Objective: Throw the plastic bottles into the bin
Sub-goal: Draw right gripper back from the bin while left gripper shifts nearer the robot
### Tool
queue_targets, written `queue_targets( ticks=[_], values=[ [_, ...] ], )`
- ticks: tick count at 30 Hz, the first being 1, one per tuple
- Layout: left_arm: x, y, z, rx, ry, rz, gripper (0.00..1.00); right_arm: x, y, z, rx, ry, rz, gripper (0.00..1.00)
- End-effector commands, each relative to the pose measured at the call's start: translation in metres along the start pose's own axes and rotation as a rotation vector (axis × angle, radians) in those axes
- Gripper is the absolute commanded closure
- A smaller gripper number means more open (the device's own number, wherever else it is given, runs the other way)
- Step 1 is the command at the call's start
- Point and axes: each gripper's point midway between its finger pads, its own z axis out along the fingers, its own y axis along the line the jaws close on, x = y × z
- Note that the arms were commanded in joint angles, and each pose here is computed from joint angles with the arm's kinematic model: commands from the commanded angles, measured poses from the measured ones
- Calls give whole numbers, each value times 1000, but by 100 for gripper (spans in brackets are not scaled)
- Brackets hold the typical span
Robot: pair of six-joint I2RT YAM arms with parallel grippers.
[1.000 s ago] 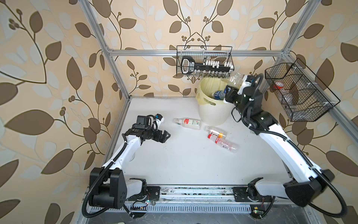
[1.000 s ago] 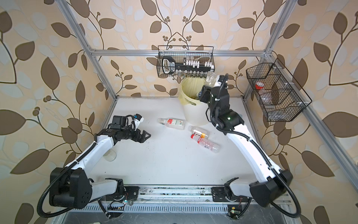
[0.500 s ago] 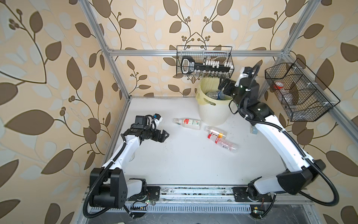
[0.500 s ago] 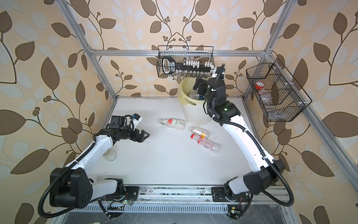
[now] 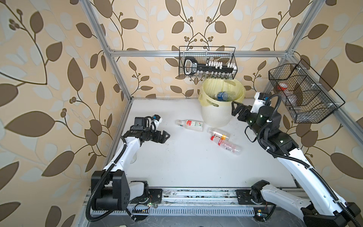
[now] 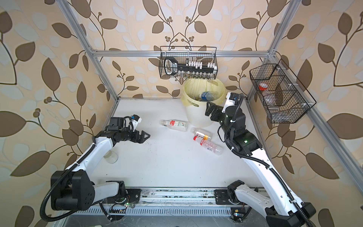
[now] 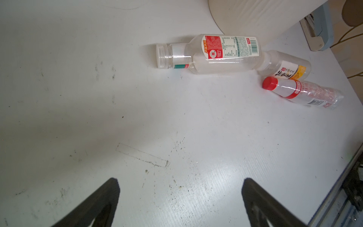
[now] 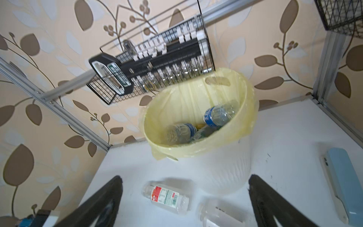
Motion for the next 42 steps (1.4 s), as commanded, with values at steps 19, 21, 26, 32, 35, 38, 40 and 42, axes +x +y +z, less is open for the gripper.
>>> queue_targets(
  ticks=[19, 21, 26, 32, 35, 38, 40, 42],
  values=[
    [-43, 29, -8, -115, 34, -251, 1, 87, -55, -33, 74, 188, -91, 0],
    [-46, 31, -7, -117, 61, -292, 1, 91, -59, -34, 92, 213, -102, 0],
    [-52, 38, -7, -153, 90, -420, 1, 112, -72, -39, 124, 267, -95, 0],
    [-66, 42, -13, -195, 72, -508, 1, 111, -83, -49, 141, 207, -85, 0],
    [-67, 46, -14, -235, 82, -549, 1, 110, -85, -52, 140, 201, -100, 0],
    [-64, 51, -12, -274, 122, -594, 1, 119, -91, -50, 163, 228, -116, 0],
    [-62, 52, -9, -280, 150, -635, 1, 126, -95, -48, 180, 250, -115, 0],
    [-60, 53, -3, -284, 181, -678, 1, 132, -97, -46, 186, 262, -112, 0]
  ],
)
